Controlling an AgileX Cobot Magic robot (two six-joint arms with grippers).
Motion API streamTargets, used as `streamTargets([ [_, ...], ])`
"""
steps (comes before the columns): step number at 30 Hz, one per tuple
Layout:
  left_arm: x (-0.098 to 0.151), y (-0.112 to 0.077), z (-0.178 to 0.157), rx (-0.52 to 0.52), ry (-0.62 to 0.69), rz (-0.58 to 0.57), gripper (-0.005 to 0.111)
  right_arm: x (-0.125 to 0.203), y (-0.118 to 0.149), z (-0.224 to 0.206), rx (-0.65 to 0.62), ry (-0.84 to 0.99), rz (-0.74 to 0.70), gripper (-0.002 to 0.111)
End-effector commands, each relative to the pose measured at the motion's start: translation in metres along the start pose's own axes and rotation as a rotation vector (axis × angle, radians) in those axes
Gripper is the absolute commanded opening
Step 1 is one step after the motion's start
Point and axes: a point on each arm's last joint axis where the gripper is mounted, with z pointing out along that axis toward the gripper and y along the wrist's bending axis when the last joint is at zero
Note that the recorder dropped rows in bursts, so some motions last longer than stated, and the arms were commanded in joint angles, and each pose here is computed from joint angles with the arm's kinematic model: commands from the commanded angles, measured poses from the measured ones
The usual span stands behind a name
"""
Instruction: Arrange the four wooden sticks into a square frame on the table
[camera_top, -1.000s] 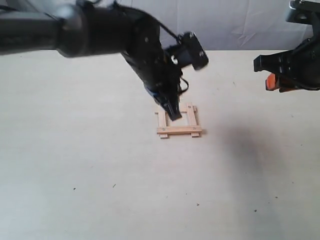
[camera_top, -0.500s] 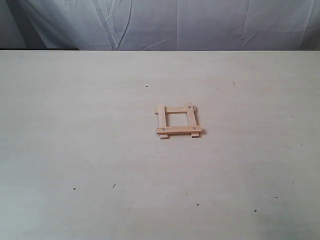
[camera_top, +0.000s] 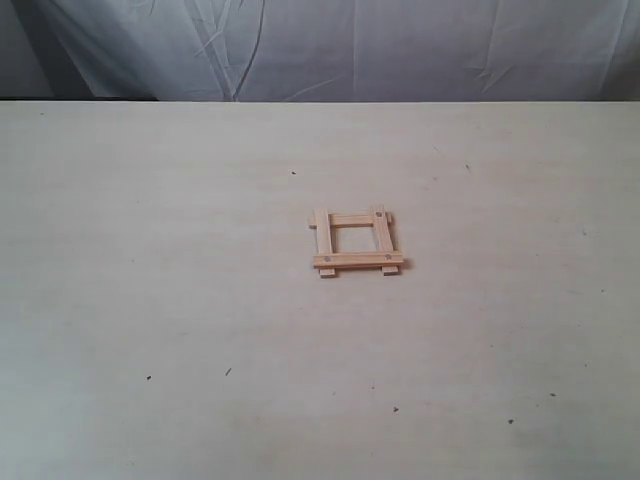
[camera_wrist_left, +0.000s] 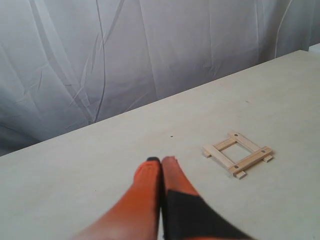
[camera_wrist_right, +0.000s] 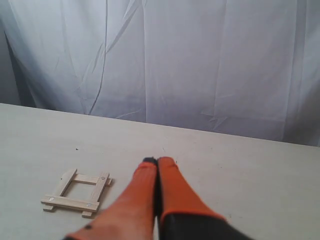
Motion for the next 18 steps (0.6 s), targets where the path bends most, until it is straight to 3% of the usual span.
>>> streamTargets([
  [1,0.001,0.000,-0.001,-0.004,-0.002,-0.005,0.000,0.002,0.000,0.000,0.007,-0.009,-0.005,0.000],
  [7,0.001,0.000,-0.001,-0.004,-0.002,-0.005,0.000,0.017,-0.004,0.008,0.045,0.024,-0.066,0.000],
  [18,0.001,0.000,-0.001,-0.004,-0.002,-0.005,0.000,0.055,-0.011,0.023,0.157,0.113,0.064,0.000],
])
